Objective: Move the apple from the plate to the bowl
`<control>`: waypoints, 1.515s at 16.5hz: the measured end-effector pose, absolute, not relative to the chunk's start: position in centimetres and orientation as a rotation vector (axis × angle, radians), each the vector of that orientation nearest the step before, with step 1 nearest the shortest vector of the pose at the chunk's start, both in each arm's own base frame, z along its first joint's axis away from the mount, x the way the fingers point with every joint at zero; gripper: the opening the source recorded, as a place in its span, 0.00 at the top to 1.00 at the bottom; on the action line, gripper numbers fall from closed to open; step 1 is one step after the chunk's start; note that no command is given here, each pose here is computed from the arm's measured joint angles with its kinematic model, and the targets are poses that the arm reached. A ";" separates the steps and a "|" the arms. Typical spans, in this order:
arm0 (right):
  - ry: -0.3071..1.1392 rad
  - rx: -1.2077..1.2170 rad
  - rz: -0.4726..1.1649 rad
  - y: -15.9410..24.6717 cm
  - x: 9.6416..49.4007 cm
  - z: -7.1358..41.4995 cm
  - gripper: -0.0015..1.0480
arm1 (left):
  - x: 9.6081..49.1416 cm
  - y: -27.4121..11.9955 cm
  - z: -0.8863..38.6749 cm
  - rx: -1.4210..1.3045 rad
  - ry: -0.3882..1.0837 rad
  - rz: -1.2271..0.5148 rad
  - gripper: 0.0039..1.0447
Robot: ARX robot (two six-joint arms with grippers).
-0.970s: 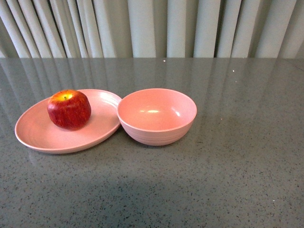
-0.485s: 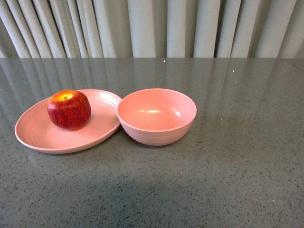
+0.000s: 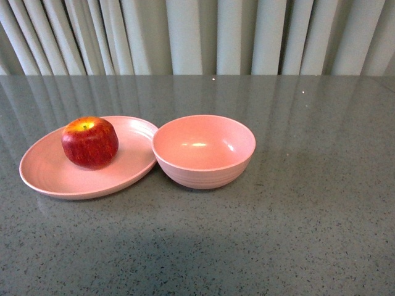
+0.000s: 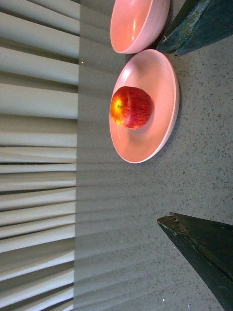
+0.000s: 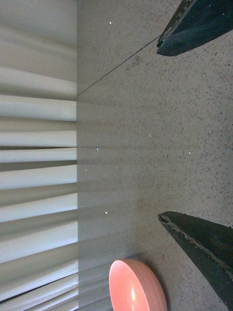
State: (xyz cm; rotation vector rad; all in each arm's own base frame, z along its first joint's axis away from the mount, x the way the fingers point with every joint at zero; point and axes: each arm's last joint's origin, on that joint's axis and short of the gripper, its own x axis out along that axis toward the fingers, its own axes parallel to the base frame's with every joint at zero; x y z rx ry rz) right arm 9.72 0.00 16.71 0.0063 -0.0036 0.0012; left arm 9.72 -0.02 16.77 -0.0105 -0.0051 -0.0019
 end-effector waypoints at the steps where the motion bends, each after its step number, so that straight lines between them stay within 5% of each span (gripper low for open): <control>1: -0.004 0.006 0.001 0.0 9.7 16.7 0.06 | 9.7 0.0 16.8 -0.010 -0.005 -0.002 0.06; 4: -0.004 0.006 0.001 0.0 9.7 16.7 0.06 | 9.7 0.0 16.7 -0.012 0.009 0.003 0.06; 6: -0.004 0.005 0.000 0.0 9.7 16.7 0.06 | 9.9 -0.2 17.0 -0.055 0.340 0.105 0.06; 11: -0.004 0.006 0.000 0.0 9.7 16.7 0.06 | 12.2 -0.4 20.9 -0.107 0.223 0.027 0.06; 15: -0.004 0.006 0.000 0.0 9.7 16.7 0.06 | 20.3 -2.0 25.6 -0.008 0.154 -0.175 0.06; 20: -0.004 0.006 0.000 0.0 9.7 16.7 0.06 | 30.0 -4.8 23.4 0.121 0.345 -0.317 0.06; 25: -0.004 0.006 0.000 0.0 9.7 16.7 0.06 | 32.4 -5.2 21.9 0.133 0.401 -0.330 0.06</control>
